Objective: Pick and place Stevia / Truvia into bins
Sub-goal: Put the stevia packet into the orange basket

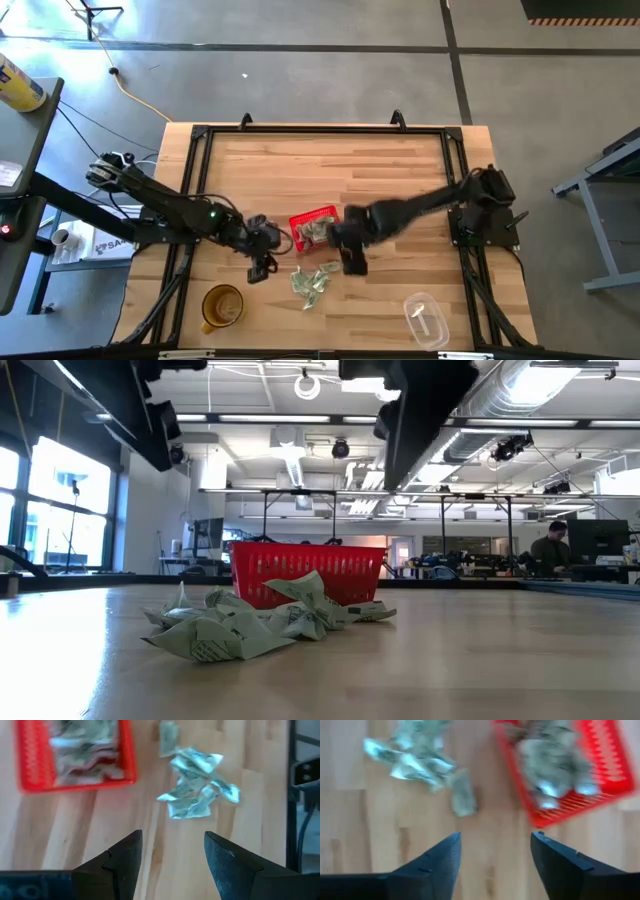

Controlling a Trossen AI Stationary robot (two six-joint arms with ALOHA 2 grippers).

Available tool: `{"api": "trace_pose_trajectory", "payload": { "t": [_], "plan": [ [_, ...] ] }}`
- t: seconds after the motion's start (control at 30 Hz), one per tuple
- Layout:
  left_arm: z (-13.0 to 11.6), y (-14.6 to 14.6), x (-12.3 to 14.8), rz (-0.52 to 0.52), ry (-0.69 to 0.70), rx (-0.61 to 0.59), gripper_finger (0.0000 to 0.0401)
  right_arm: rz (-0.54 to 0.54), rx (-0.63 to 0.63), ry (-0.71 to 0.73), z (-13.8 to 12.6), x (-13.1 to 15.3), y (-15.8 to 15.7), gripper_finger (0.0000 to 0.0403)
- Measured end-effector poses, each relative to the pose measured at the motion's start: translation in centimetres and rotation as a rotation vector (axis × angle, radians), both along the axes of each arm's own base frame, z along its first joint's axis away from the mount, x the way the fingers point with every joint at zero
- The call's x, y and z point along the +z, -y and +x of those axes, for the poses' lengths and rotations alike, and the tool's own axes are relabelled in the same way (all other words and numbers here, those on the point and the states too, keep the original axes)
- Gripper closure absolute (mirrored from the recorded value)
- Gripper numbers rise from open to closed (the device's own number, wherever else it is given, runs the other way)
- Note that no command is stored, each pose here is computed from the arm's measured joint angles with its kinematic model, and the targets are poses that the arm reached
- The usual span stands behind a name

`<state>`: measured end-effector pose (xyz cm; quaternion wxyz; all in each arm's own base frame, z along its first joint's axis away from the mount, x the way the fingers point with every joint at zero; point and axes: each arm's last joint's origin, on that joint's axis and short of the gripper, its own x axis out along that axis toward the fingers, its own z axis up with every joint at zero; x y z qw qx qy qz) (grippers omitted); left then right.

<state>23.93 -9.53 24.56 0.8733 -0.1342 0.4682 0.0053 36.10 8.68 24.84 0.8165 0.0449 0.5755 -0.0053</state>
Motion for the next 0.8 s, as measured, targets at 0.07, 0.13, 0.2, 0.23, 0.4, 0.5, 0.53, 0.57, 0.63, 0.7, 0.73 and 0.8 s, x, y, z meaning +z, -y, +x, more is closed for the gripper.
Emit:
{"api": "trace_pose_trajectory", "payload": {
  "t": [0.07, 0.13, 0.2, 0.23, 0.4, 0.5, 0.53, 0.57, 0.63, 0.7, 0.73, 0.8],
  "plan": [
    [0.1, 0.0, -0.7, -0.016, 0.025, -0.040, 0.0153, -0.018, 0.020, 0.030, -0.4, -1.1, -1.9, 0.0155],
    [0.0, 0.0, -1.3, -0.030, 0.027, -0.060, 0.0153, -0.016, 0.023, 0.058, -0.7, -2.6, -3.1, 0.0150],
    [0.0, 0.1, -1.9, -0.058, 0.035, -0.054, 0.0153, -0.004, 0.032, 0.096, -0.8, -4.4, -3.9, 0.0149],
    [0.0, 0.1, -2.1, -0.076, 0.032, -0.033, 0.0153, -0.003, 0.038, 0.107, -0.9, -5.4, -4.1, 0.0149],
    [0.2, 0.2, -2.0, -0.203, 0.029, 0.127, 0.0153, -0.015, 0.033, 0.191, -1.0, -8.9, -3.6, 0.0149],
    [0.3, 0.7, -1.8, -0.220, 0.069, 0.142, 0.0153, -0.043, 0.009, 0.214, -0.9, -10.4, -2.8, 0.0149],
    [0.3, 0.9, -1.7, -0.217, 0.088, 0.143, 0.0153, -0.032, 0.011, 0.214, -0.9, -10.8, -2.6, 0.0149],
    [0.3, 1.0, -1.6, -0.210, 0.104, 0.147, 0.0153, -0.015, 0.022, 0.215, -0.7, -11.2, -2.5, 0.0149],
    [0.3, 1.3, -1.5, -0.192, 0.125, 0.155, 0.0153, 0.009, 0.055, 0.218, -0.4, -11.8, -2.5, 0.0149],
    [0.2, 1.6, -1.5, -0.173, 0.140, 0.162, 0.0153, 0.007, 0.080, 0.212, -0.3, -12.5, -2.7, 0.0149],
    [0.1, 1.7, -1.5, -0.164, 0.144, 0.165, 0.0153, 0.009, 0.086, 0.217, -0.2, -12.6, -2.8, 0.0149],
    [0.1, 1.7, -1.5, -0.146, 0.154, 0.175, 0.0153, 0.010, 0.085, 0.222, -0.2, -12.8, -3.0, 0.0151]
  ]
}}
